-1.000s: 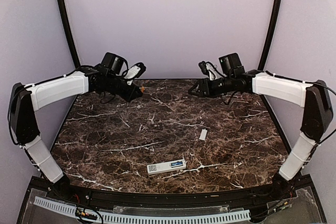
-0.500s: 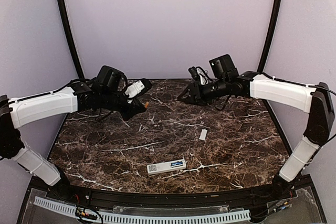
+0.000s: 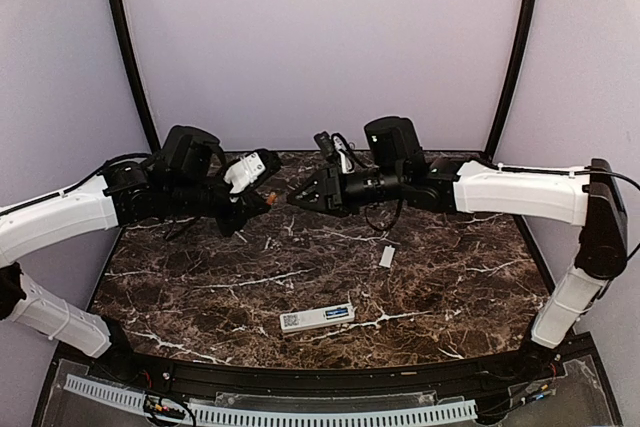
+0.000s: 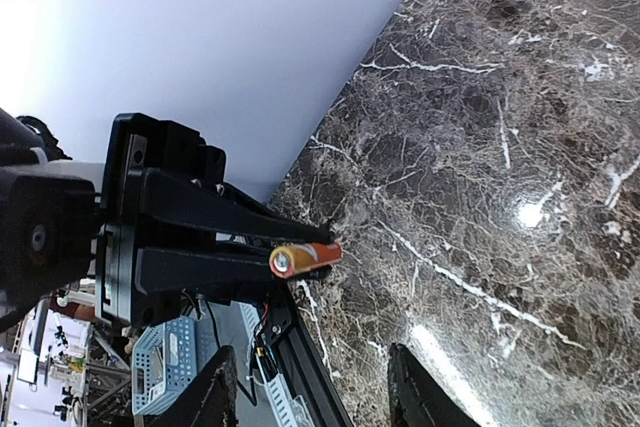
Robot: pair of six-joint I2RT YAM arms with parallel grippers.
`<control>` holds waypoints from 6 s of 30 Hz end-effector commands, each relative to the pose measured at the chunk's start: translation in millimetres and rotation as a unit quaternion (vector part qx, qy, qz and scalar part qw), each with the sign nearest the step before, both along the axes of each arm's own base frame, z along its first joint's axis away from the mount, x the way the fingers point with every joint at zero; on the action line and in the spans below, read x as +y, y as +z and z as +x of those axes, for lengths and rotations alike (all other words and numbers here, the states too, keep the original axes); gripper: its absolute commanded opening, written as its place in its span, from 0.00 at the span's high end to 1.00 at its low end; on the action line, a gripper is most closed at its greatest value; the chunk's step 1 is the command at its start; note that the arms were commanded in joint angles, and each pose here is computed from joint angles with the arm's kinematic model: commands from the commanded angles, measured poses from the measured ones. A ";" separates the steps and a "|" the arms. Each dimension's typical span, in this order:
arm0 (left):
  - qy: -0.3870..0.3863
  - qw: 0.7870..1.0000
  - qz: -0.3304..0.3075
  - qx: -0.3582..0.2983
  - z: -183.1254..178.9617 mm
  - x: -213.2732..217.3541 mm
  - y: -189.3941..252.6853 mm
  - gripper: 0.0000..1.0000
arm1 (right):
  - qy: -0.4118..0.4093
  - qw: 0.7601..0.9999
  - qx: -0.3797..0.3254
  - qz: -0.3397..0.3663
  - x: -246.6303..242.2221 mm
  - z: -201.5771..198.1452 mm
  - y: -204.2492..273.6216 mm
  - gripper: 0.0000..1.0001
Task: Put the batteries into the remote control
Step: Pass from the left arm to the right, then pass from the right arm to the left
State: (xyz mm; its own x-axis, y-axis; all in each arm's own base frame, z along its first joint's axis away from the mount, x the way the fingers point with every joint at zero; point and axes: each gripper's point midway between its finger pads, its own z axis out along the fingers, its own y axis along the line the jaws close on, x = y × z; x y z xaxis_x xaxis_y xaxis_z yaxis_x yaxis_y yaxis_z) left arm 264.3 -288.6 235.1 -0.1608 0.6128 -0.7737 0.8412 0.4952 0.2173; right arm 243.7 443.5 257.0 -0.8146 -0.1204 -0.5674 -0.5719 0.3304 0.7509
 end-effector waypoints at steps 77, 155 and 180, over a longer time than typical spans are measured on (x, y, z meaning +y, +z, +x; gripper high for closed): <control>0.004 0.997 0.073 0.004 -6.1 12.8 -33.4 1.00 | 0.024 0.999 0.028 0.024 79.1 -3.6 -30.7 0.95; -0.199 0.932 -0.215 -0.212 -78.6 -26.8 129.1 0.82 | 0.041 0.979 -0.087 0.178 8.5 -69.2 124.6 1.00; -0.113 0.991 -0.031 0.062 -112.6 -21.3 -25.1 1.00 | -0.145 0.983 0.005 -0.112 -122.3 -11.5 -28.5 0.46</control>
